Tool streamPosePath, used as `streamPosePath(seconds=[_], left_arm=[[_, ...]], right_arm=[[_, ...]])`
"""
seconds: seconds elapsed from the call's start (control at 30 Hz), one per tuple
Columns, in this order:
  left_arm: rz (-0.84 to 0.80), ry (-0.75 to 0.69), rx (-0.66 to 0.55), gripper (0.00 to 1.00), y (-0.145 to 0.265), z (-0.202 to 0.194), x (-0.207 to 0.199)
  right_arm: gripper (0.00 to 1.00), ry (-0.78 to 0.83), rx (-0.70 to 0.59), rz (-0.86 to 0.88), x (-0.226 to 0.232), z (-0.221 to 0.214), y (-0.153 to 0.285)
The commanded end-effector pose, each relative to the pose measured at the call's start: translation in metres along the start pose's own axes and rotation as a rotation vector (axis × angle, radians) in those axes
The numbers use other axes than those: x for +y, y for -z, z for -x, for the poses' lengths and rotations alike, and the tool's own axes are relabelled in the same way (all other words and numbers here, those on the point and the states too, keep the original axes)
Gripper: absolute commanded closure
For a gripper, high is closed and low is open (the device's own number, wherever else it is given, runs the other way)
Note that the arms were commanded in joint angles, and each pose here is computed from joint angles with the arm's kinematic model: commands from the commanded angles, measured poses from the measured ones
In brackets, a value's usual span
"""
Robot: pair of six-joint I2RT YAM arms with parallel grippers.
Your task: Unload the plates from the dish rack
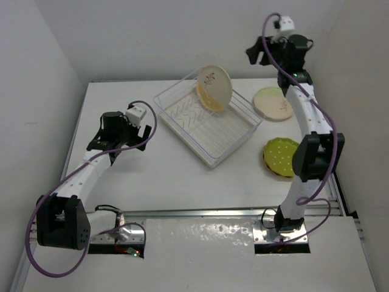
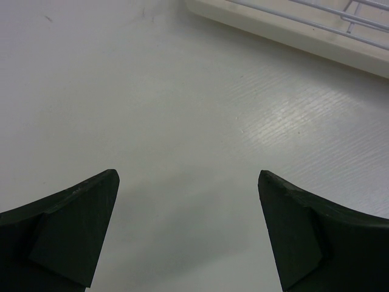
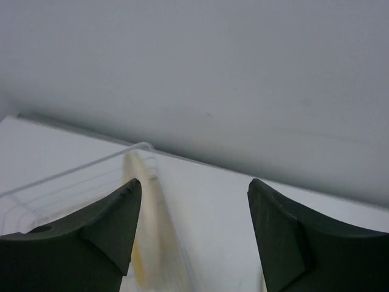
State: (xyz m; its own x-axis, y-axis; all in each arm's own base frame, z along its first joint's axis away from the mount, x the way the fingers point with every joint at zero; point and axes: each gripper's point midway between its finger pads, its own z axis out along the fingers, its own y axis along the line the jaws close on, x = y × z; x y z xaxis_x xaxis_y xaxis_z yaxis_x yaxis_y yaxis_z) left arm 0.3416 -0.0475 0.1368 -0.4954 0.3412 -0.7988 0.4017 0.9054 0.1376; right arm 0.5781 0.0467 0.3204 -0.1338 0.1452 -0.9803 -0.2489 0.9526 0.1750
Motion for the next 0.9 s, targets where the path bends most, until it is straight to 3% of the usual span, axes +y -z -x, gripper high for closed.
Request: streamPosePath(seconds=[0.0, 0.17, 0.4, 0.47, 0.5, 0.53, 0.73, 0.8, 0.87], left_arm=[[0.018, 0.001, -0.09, 0.03, 0.002, 0.026, 0.008], [0.024, -0.012, -0.081, 0.03, 0.004, 0.024, 0.008], [0.015, -0.007, -0.094, 0.03, 0.004, 0.027, 0.007], [0.019, -0.006, -0.092, 0.03, 0.004, 0.027, 0.008], [0.019, -0.005, -0.091, 0.03, 0.004, 0.027, 0.007], [0.02, -0.006, -0.09, 0.03, 0.004, 0.027, 0.008], [0.021, -0.01, -0.086, 0.03, 0.005, 0.027, 0.008], [0.022, -0.012, -0.089, 0.03, 0.005, 0.028, 0.008], [0.021, -0.012, -0.09, 0.03, 0.005, 0.028, 0.008]], right_arm=[[0.3, 0.237, 0.318, 0.384, 0.098, -0.077, -0.009], [0.29, 0.067, 0.337, 0.343, 0.105, -0.087, -0.032], [0.31, 0.085, 0.395, 0.298, 0.101, -0.133, -0.046], [0.46, 0.067, 0.442, 0.322, 0.104, -0.157, -0.044], [0.46, 0.064, 0.449, 0.324, 0.106, -0.16, -0.043], [0.56, 0.066, 0.456, 0.325, 0.106, -0.164, -0.043], [0.81, 0.076, 0.451, 0.29, 0.103, -0.17, -0.047], [0.99, 0.085, 0.432, 0.282, 0.102, -0.165, -0.049], [1.0, 0.089, 0.404, 0.287, 0.105, -0.154, -0.048]])
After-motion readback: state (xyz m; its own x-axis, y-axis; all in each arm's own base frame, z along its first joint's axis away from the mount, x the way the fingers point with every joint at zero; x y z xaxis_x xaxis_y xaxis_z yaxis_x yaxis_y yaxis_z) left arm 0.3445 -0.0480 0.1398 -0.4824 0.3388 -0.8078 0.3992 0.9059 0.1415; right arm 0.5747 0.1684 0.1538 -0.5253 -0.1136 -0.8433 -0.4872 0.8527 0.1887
